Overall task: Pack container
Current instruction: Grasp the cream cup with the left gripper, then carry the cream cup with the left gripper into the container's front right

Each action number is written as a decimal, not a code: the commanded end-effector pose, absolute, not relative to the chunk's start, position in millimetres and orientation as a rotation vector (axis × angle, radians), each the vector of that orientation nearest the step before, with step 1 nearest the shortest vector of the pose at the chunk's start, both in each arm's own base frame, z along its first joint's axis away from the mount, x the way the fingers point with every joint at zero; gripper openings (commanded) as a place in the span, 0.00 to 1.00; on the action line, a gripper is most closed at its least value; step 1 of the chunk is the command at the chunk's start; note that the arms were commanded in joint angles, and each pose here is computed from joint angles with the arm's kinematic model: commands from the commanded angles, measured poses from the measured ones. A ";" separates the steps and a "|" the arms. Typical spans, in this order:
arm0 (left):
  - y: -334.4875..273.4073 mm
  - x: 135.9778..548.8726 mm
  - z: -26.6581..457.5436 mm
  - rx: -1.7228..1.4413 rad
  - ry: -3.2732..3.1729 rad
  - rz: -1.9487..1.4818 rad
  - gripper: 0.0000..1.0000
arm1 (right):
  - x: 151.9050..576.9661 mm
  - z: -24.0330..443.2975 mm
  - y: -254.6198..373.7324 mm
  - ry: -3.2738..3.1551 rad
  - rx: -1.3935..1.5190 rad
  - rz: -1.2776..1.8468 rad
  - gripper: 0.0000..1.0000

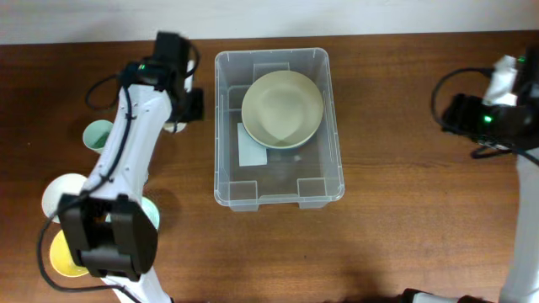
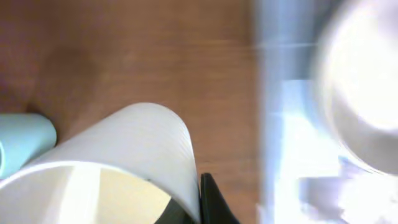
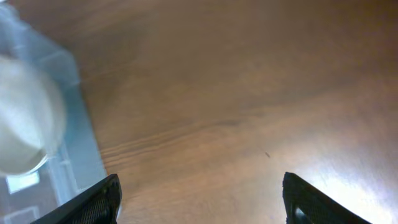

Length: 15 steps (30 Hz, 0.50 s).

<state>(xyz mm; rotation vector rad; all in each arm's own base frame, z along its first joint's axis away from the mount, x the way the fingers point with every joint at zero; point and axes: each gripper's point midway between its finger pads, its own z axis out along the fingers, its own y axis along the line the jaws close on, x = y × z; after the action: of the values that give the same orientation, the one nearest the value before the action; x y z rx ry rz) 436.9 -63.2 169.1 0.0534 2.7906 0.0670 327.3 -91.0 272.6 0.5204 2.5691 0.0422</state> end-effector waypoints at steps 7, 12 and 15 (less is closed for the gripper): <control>-180.4 372.8 262.8 0.458 2.662 -0.070 0.01 | 319.6 269.0 -107.5 2.562 0.634 0.033 0.78; -222.8 333.0 245.4 0.634 2.745 -0.143 0.01 | 319.4 268.9 -107.3 2.564 0.634 0.033 0.78; -234.6 325.5 230.8 0.689 2.780 -0.130 0.01 | 319.1 268.7 -107.1 2.565 0.635 0.033 0.78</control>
<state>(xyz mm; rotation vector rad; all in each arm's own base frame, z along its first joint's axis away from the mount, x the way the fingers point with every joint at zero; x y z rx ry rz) 330.5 -222.2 247.7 0.6595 2.7312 -0.1176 320.2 -105.8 271.3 0.6163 2.5591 0.0329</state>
